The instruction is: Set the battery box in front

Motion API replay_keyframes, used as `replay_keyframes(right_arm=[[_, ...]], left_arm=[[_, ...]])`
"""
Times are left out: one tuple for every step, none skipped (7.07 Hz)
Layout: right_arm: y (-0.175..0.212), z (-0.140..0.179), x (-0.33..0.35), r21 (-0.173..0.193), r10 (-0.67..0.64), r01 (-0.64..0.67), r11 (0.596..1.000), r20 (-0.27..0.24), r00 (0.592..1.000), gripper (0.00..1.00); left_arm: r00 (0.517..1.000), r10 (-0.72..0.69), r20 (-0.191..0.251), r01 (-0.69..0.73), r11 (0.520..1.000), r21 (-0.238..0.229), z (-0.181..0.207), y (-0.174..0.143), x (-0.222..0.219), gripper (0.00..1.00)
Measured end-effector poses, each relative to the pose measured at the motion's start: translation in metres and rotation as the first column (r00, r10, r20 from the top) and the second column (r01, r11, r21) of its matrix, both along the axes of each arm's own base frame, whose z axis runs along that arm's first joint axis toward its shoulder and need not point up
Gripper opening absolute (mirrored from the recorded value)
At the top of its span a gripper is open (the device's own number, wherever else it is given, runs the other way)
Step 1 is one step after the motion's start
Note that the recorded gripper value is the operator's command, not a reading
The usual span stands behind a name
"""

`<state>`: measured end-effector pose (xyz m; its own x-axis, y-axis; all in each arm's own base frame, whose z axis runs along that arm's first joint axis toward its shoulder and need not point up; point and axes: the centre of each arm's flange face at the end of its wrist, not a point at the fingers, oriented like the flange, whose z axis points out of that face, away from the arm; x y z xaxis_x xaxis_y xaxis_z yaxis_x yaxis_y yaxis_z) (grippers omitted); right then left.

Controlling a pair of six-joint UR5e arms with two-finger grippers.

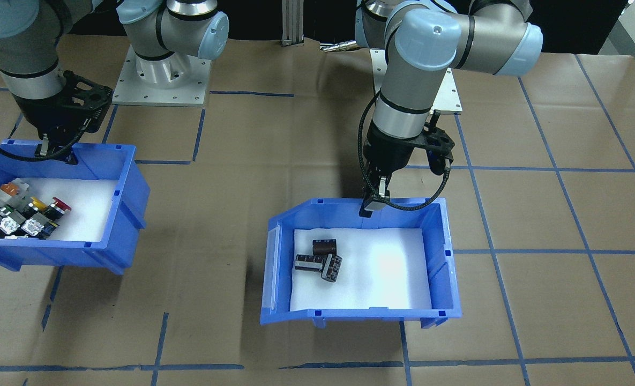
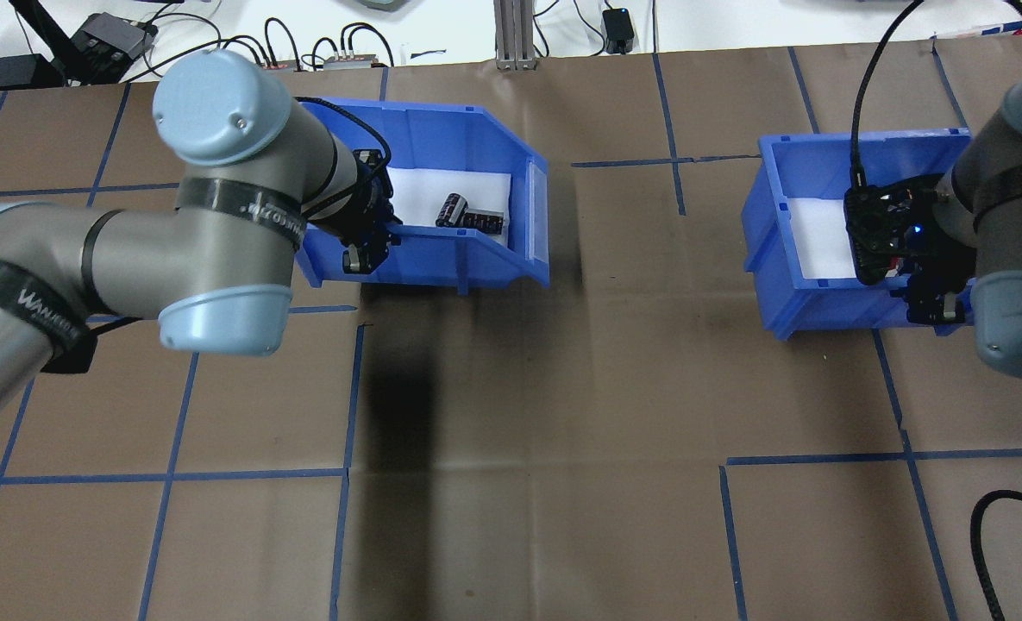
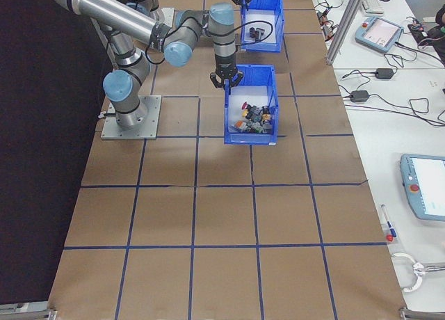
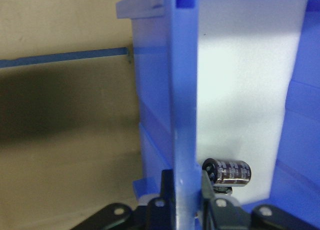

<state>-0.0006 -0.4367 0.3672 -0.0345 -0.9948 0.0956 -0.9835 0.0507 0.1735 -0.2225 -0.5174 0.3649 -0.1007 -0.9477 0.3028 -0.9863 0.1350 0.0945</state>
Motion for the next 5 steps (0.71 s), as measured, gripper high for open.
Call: replay_keyframes(right_arm=[[0.0, 0.0, 0.0, 0.001, 0.001, -0.001, 1.0, 0.001, 1.0, 0.0], [0.001, 0.0, 0.0, 0.002, 0.002, -0.002, 1.0, 0.001, 1.0, 0.0], [0.001, 0.0, 0.0, 0.002, 0.002, -0.002, 1.0, 0.0, 1.0, 0.0], [0.001, 0.0, 0.001, 0.002, 0.003, -0.003, 1.0, -0.001, 1.0, 0.0], [0.001, 0.0, 0.001, 0.002, 0.003, -0.003, 1.0, 0.0, 1.0, 0.0]], left_arm=[[0.999, -0.013, -0.039, 0.013, 1.0, 0.007, -0.011, -0.02, -0.018, 0.0], [0.997, -0.015, -0.074, 0.015, 1.0, -0.002, -0.025, -0.034, -0.036, 0.0], [0.995, -0.02, -0.097, 0.018, 0.999, -0.028, -0.037, -0.049, -0.053, 0.0], [0.993, -0.023, -0.112, 0.017, 0.998, -0.057, -0.045, -0.062, -0.064, 0.0], [0.992, -0.015, -0.128, 0.004, 0.996, -0.09, -0.051, -0.071, -0.07, 0.01]])
